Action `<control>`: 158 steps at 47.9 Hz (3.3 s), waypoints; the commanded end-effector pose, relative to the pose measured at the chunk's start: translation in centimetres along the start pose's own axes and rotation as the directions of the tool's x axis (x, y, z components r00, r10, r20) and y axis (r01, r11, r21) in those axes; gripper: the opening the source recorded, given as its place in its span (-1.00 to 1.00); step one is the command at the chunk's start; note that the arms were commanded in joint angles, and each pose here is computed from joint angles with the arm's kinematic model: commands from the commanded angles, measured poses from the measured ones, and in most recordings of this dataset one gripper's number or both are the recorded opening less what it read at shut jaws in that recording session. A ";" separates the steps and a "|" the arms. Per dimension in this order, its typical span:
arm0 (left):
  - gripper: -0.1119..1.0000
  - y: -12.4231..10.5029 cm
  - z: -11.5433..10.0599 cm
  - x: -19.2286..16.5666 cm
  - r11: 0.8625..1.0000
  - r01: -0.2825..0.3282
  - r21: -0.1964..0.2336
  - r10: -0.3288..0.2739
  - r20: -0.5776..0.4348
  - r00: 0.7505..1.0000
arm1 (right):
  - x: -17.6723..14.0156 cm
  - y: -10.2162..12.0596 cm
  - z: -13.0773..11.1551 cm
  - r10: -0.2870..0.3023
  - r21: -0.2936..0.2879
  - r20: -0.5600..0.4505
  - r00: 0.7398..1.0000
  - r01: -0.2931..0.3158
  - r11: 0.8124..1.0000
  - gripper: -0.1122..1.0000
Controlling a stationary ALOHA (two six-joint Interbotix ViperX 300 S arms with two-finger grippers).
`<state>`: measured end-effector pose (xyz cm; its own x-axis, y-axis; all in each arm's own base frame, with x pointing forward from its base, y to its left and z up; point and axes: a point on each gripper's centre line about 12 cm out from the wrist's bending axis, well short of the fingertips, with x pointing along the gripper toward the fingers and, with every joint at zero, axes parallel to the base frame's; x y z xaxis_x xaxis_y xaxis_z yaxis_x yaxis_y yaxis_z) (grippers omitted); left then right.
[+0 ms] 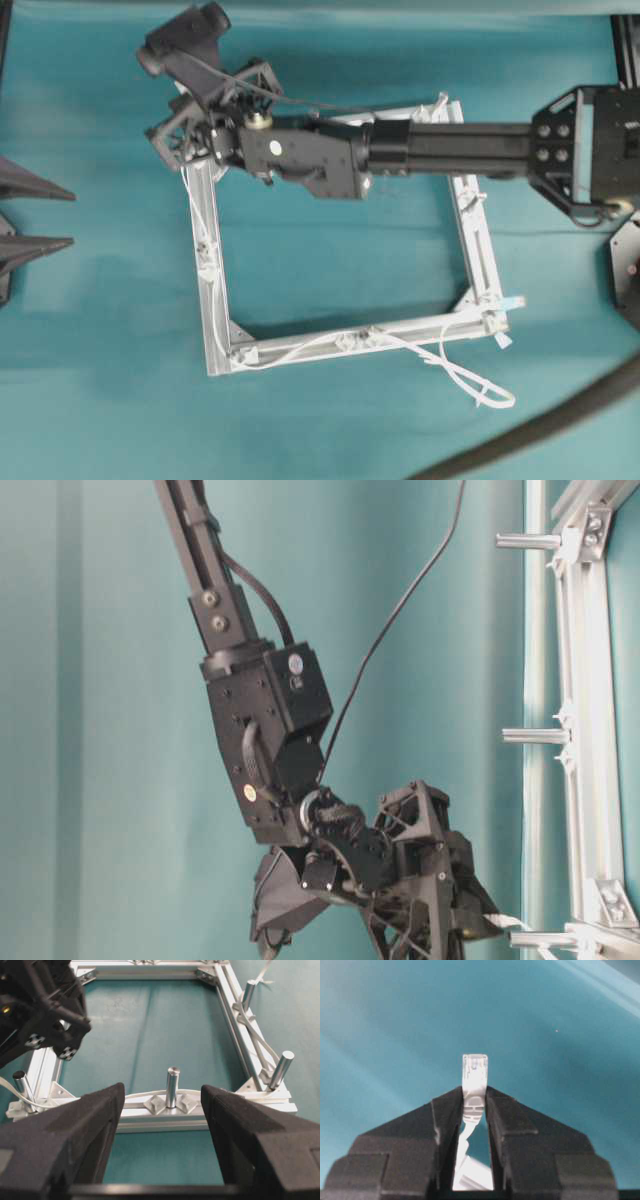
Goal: Move the cable alternately left and right between 8 pins so it hooks onto each one.
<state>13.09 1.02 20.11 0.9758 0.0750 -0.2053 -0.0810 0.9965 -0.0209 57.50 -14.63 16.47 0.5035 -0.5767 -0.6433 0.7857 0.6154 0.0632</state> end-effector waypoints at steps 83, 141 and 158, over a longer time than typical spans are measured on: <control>0.37 0.0 0.2 0.0 1.000 0.002 0.003 -0.002 -0.015 1.000 | -7.9 -1.8 -3.8 0.212 -0.077 -0.005 0.977 -0.212 0.974 -0.50; 0.37 0.0 0.2 0.0 1.000 0.002 0.003 -0.002 -0.015 1.000 | -12.6 -10.8 -8.4 0.199 -0.069 -0.106 0.974 -0.207 0.976 -0.50; 0.37 0.0 0.2 0.0 1.000 0.002 0.003 -0.002 -0.015 1.000 | -13.4 -12.6 -8.4 0.229 -0.171 -0.095 0.969 -0.242 0.955 -0.50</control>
<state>13.02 1.00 19.67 0.9703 0.0731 -0.2307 -0.0797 0.9966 -0.0196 38.00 -10.02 16.30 0.6032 -0.3612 -0.7111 0.5815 0.8094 0.0821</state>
